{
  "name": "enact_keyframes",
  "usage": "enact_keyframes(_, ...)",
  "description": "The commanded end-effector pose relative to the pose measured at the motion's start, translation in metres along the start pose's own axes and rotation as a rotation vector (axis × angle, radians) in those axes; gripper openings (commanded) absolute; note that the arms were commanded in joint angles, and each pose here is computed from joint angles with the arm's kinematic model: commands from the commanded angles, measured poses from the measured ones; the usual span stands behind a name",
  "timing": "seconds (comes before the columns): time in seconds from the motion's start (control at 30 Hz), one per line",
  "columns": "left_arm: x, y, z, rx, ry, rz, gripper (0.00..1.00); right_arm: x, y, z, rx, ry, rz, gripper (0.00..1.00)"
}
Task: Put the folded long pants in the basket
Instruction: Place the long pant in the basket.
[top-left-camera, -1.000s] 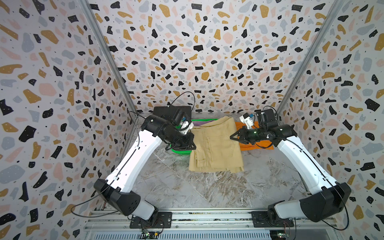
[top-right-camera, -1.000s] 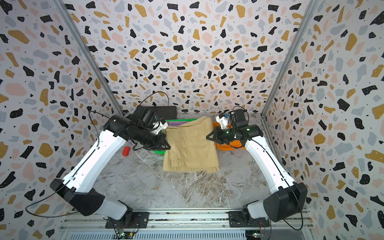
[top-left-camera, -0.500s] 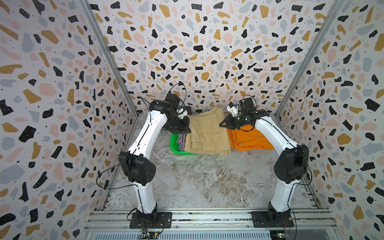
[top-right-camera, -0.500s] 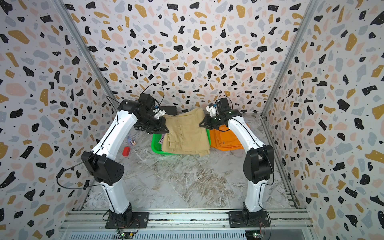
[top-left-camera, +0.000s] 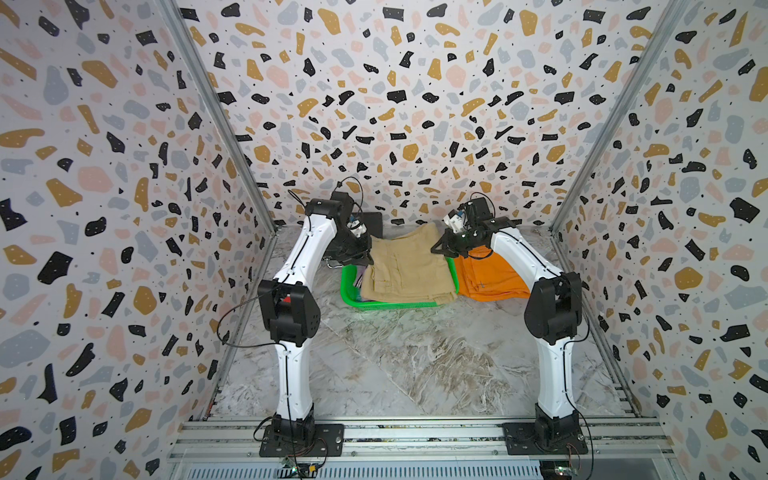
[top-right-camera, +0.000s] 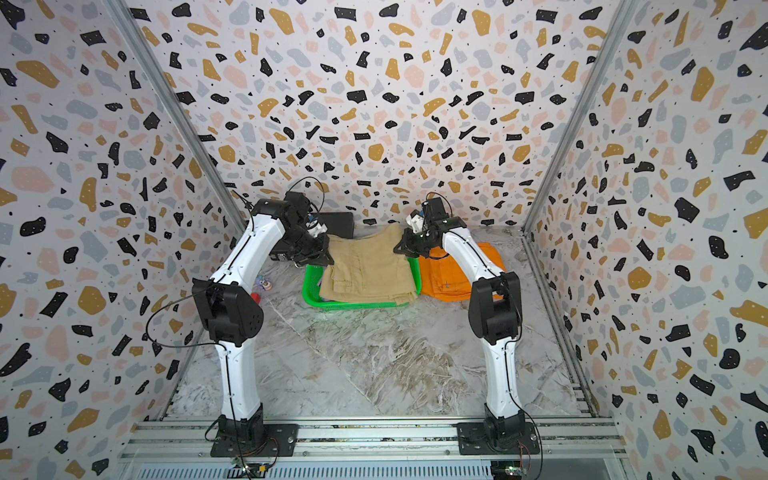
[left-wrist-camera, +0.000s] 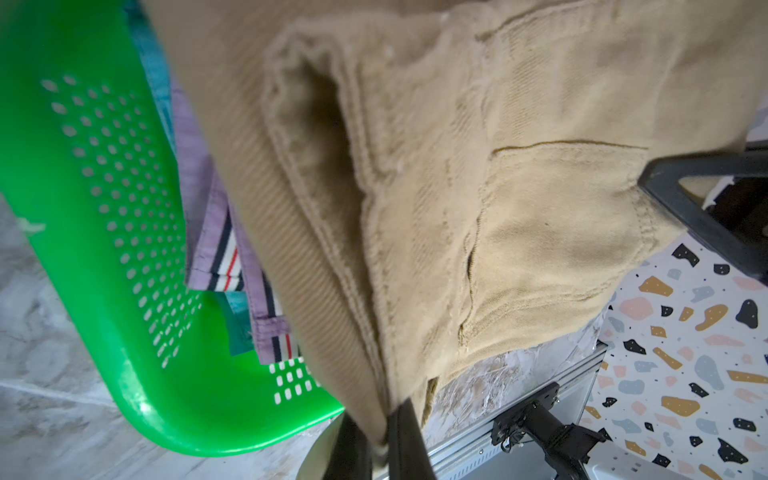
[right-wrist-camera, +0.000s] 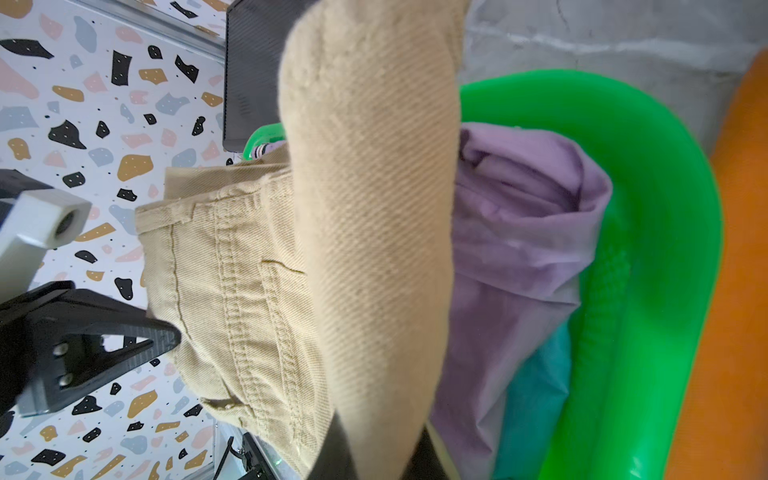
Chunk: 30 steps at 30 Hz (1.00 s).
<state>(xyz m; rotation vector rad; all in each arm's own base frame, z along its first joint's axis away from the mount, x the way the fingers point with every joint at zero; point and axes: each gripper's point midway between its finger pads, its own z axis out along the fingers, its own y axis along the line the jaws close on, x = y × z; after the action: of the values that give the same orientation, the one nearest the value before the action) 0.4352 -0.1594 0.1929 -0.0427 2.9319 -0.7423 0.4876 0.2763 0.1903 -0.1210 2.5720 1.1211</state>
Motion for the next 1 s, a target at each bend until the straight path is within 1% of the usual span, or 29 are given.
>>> enact_keyframes(0.0,-0.022,0.002,-0.013,0.014,-0.072,-0.007,0.0,-0.028,0.042,-0.026,-0.064,-0.103,-0.068,0.0)
enact_keyframes(0.07,-0.027,0.008,-0.01,0.003,-0.075,-0.013,0.0,-0.03,0.047,-0.024,-0.065,-0.108,-0.073,0.0)
enact_keyframes(0.13,-0.027,0.015,-0.003,-0.004,-0.057,-0.028,0.0,-0.028,0.042,-0.016,-0.053,-0.101,-0.07,0.0)
enact_keyframes(0.27,-0.018,0.035,0.022,-0.033,0.015,-0.06,0.0,-0.013,0.013,0.011,-0.008,-0.043,-0.023,0.0)
enact_keyframes(0.4,-0.012,0.054,0.043,-0.077,0.059,-0.088,0.0,0.007,-0.023,0.032,0.067,-0.001,0.022,0.0)
enact_keyframes(0.5,-0.012,0.066,0.054,-0.107,0.077,-0.107,0.0,0.023,-0.046,0.042,0.125,0.045,0.058,0.0)
enact_keyframes(0.7,-0.02,0.096,0.081,-0.182,0.106,-0.138,0.0,0.046,-0.08,0.055,0.221,0.117,0.114,0.0)
enact_keyframes(0.8,-0.023,0.106,0.088,-0.202,0.11,-0.153,0.0,0.055,-0.092,0.057,0.268,0.143,0.12,0.0)
enact_keyframes(0.87,-0.024,0.107,0.089,-0.199,0.11,-0.159,0.0,0.058,-0.097,0.057,0.286,0.158,0.116,0.0)
enact_keyframes(0.93,-0.024,0.099,0.081,-0.177,0.098,-0.158,0.0,0.059,-0.092,0.053,0.272,0.163,0.098,0.0)
enact_keyframes(0.97,-0.026,0.094,0.072,-0.175,0.073,-0.154,0.0,0.057,-0.083,0.048,0.25,0.15,0.081,0.04)
